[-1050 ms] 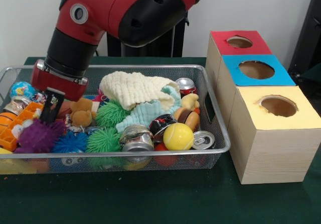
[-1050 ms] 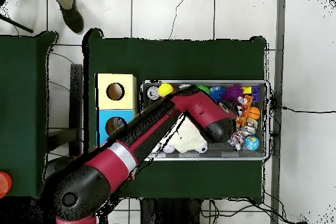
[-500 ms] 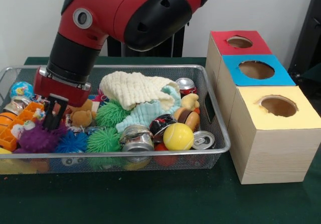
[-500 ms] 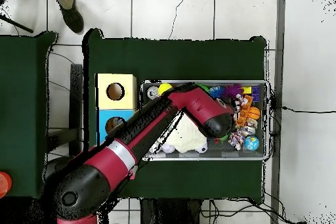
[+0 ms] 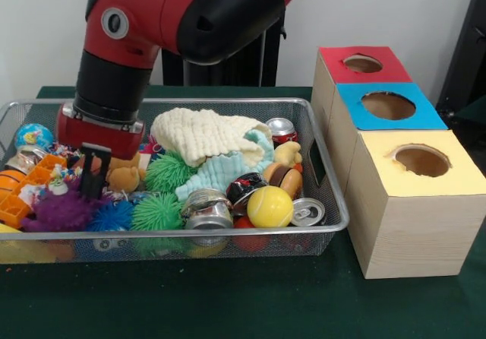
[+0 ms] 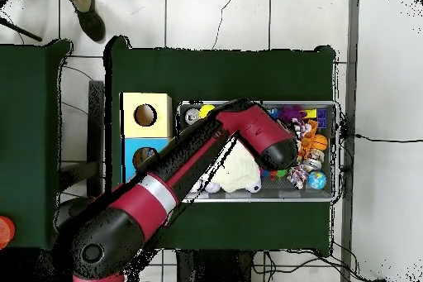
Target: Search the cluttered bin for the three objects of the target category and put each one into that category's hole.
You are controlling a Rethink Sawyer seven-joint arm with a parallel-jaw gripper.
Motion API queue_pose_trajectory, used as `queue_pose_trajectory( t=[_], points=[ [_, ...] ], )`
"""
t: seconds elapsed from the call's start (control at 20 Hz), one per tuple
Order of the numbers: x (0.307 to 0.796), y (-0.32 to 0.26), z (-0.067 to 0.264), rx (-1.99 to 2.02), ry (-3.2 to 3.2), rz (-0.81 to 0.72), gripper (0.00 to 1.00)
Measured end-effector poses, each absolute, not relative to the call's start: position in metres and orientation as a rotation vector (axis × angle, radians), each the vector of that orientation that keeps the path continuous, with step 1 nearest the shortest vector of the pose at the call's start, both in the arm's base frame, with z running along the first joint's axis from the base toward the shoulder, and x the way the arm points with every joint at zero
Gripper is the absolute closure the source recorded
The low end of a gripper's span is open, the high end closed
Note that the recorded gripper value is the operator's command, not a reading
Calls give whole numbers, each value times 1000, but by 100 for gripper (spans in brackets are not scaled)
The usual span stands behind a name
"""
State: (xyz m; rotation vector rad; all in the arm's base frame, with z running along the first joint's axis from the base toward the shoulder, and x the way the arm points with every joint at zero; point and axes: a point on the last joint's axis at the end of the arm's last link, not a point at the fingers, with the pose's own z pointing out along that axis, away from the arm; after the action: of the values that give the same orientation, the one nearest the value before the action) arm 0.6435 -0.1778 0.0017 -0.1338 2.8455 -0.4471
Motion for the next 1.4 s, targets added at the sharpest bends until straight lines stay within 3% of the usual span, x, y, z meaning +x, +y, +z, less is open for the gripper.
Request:
queue_pose_trajectory(
  t=[0.55,0.85,0.9,1.4],
  points=[
    [654,-156,49,-99,2910,-160,100],
    [661,-152,68,-90,2887,-116,100],
    [663,-153,72,-82,2876,-111,0],
    [666,-153,74,-37,2845,-76,0]
  ],
)
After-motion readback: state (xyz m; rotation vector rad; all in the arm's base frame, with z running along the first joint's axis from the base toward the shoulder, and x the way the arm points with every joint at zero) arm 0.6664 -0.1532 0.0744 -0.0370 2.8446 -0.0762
